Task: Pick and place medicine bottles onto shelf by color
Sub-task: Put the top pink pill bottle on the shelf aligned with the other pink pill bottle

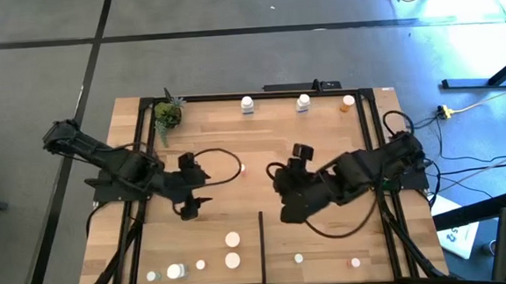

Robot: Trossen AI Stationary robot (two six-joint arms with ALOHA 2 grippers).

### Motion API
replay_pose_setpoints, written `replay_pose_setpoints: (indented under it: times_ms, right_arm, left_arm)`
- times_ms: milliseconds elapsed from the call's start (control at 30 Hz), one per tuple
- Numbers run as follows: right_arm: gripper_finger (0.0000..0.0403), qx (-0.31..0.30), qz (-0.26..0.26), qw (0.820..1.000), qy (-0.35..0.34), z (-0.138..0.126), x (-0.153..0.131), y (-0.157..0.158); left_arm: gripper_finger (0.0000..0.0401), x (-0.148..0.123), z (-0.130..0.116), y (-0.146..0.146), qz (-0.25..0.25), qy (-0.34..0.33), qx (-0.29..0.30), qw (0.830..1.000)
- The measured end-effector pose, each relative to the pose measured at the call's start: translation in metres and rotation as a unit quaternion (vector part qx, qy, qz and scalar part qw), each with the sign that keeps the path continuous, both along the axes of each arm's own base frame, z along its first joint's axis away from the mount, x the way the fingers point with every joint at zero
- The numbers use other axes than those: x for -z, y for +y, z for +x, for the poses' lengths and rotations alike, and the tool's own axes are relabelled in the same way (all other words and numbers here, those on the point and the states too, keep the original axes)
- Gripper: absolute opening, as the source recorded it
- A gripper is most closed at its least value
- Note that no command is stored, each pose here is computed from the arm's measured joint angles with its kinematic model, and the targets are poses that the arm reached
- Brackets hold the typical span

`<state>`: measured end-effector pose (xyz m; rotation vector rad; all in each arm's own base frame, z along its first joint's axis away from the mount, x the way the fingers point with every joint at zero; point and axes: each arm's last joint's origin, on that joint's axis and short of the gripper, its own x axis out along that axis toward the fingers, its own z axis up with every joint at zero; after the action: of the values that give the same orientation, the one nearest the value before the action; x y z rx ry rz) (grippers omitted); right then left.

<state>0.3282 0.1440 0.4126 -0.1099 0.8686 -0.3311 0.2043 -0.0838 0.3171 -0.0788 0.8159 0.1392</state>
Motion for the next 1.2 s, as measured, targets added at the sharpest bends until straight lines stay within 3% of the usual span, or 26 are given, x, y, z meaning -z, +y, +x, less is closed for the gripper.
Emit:
replay_pose_setpoints:
  times_ms: [567,1200]
  right_arm:
    - [0.0209,-0.019,-0.031,0.999,-0.019,-0.029,-0.016,0.014]
    - [0.0209,-0.02,-0.034,0.999,-0.018,-0.03,-0.016,0.013]
  left_arm:
    - [0.0302,0.041,0.073,0.042,0.018,0.047,0.072,0.996]
    - [0.0302,0.101,0.116,0.096,0.005,0.122,0.045,0.991]
